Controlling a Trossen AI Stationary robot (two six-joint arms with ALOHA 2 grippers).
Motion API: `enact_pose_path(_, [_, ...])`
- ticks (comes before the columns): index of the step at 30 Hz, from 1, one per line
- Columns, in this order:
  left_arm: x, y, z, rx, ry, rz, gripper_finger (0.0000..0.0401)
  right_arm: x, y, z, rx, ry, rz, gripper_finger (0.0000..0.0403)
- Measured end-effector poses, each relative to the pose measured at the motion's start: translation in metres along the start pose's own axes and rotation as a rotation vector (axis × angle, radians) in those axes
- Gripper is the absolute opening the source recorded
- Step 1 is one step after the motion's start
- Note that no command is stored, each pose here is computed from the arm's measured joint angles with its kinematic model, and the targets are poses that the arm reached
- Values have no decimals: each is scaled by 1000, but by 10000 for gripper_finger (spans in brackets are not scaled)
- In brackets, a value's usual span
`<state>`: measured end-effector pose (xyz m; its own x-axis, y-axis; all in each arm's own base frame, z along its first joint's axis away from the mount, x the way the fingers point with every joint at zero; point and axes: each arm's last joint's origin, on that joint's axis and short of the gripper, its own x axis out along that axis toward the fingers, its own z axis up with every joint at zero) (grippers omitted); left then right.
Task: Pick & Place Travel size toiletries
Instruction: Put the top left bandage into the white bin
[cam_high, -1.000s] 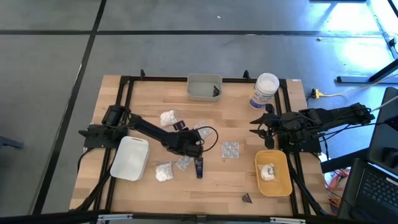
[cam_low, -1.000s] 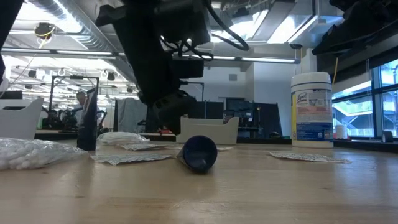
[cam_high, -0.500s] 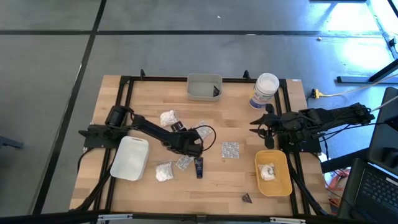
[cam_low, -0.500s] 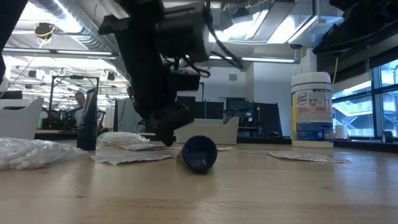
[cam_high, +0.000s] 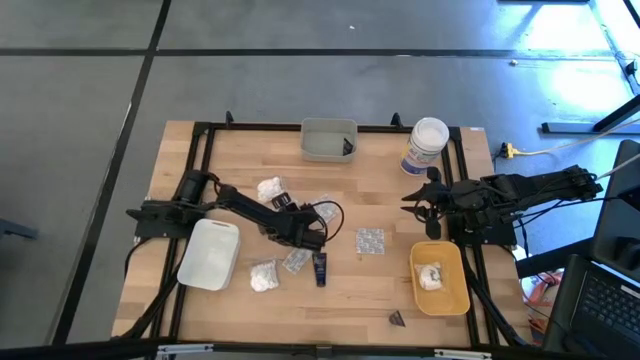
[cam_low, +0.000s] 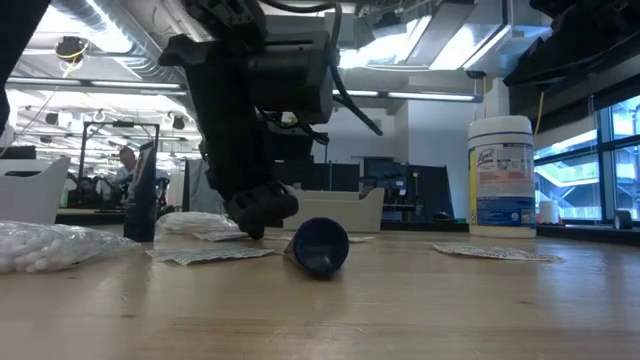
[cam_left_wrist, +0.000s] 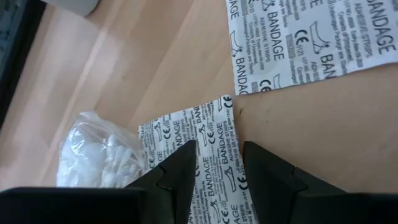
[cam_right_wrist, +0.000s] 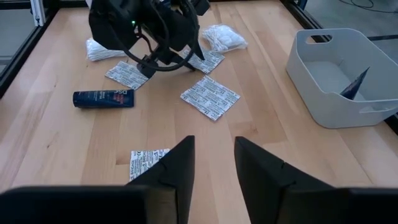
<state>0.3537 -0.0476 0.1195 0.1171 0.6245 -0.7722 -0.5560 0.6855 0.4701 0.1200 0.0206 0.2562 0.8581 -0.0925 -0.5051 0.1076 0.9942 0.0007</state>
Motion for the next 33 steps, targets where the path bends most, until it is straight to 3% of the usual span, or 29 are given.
enact_pose_path(9, [6, 0, 1, -1, 10, 14, 121, 0, 0, 0, 0, 0, 0, 106])
enact_pose_path(19, [11, -2, -2, 29, 24, 28, 8, 0, 0, 0, 0, 0, 0, 106])
enact_pose_path(33, [-16, -14, 14, 163, -16, -48, 3, 0, 0, 0, 0, 0, 0, 137])
